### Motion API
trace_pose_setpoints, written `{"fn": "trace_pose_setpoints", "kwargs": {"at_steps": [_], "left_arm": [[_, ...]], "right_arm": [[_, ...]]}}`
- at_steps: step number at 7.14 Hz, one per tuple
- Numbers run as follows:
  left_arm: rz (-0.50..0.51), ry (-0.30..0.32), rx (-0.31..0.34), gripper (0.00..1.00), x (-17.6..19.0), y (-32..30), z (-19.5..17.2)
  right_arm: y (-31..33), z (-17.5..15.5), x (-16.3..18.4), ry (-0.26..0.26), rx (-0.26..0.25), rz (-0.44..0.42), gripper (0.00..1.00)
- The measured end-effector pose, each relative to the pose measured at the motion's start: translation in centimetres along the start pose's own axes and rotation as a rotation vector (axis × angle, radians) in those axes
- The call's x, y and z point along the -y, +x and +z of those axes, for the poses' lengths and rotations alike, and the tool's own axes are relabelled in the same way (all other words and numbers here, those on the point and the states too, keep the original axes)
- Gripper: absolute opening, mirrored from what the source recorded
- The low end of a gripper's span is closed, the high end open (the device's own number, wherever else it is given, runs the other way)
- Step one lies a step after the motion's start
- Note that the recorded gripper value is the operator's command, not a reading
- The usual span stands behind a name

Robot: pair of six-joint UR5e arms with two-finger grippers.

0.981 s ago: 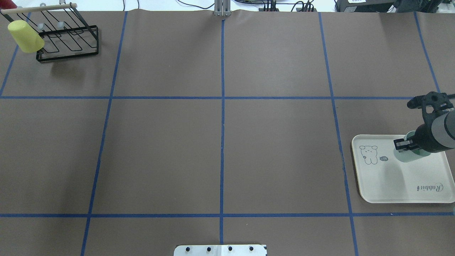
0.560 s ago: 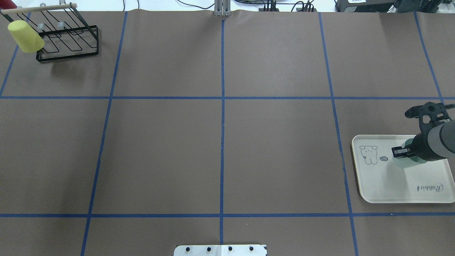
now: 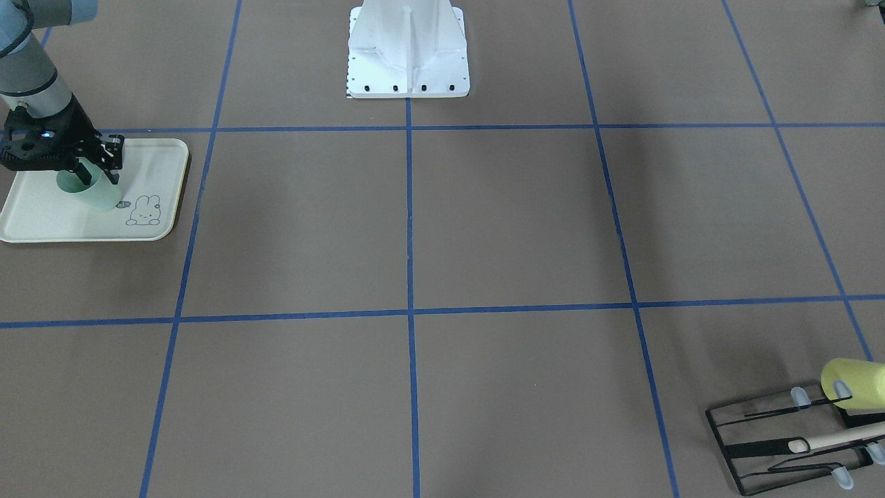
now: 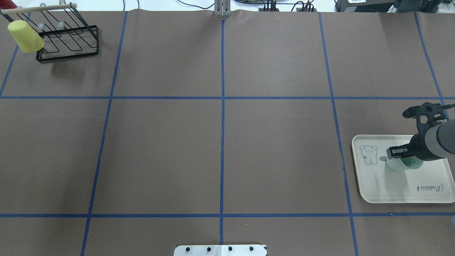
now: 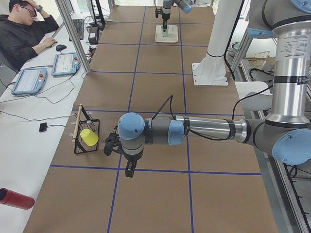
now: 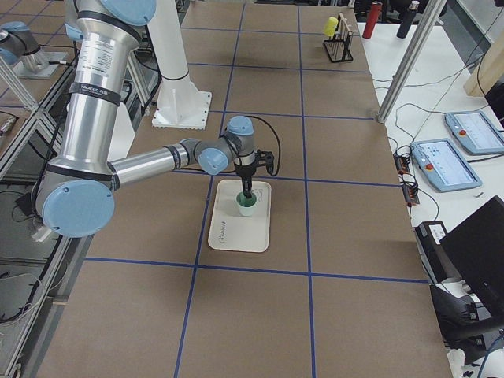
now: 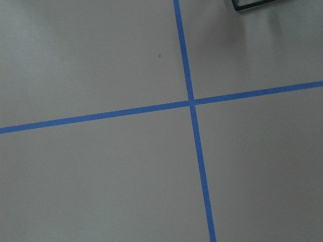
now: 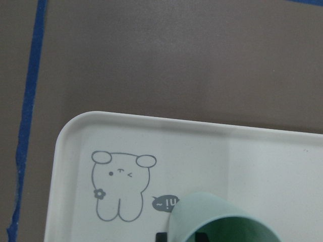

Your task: Left arm grabs green cup and hands to right arm on tray

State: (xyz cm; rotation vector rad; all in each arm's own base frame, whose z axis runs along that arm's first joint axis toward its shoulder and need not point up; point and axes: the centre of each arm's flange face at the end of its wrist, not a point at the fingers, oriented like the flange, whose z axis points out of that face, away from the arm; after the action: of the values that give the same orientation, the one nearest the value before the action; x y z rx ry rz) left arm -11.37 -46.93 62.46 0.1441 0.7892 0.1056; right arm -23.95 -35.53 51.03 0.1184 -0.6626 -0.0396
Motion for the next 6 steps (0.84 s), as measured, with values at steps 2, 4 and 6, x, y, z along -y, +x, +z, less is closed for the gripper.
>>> {"fn": "trace_pose_setpoints", "kwargs": {"at_steps": [2,4,6], "left_arm": [[0.001,0.001,0.0,1.0,0.1,0.0,0.0],[0.001,0.001,0.0,1.0,0.0,0.1,-0.1],[0.003,0.003,0.001,1.0,0.1,0.1,-0.1]], "right_arm": [[0.1,-1.4,1.0,0.029,0.014,0.01,1.0],[1.9,-3.8,3.8,0.049,0.027,0.003,1.0],[4.7,-7.4,8.5,0.044,-0.008,-0.07,1.0]]}}
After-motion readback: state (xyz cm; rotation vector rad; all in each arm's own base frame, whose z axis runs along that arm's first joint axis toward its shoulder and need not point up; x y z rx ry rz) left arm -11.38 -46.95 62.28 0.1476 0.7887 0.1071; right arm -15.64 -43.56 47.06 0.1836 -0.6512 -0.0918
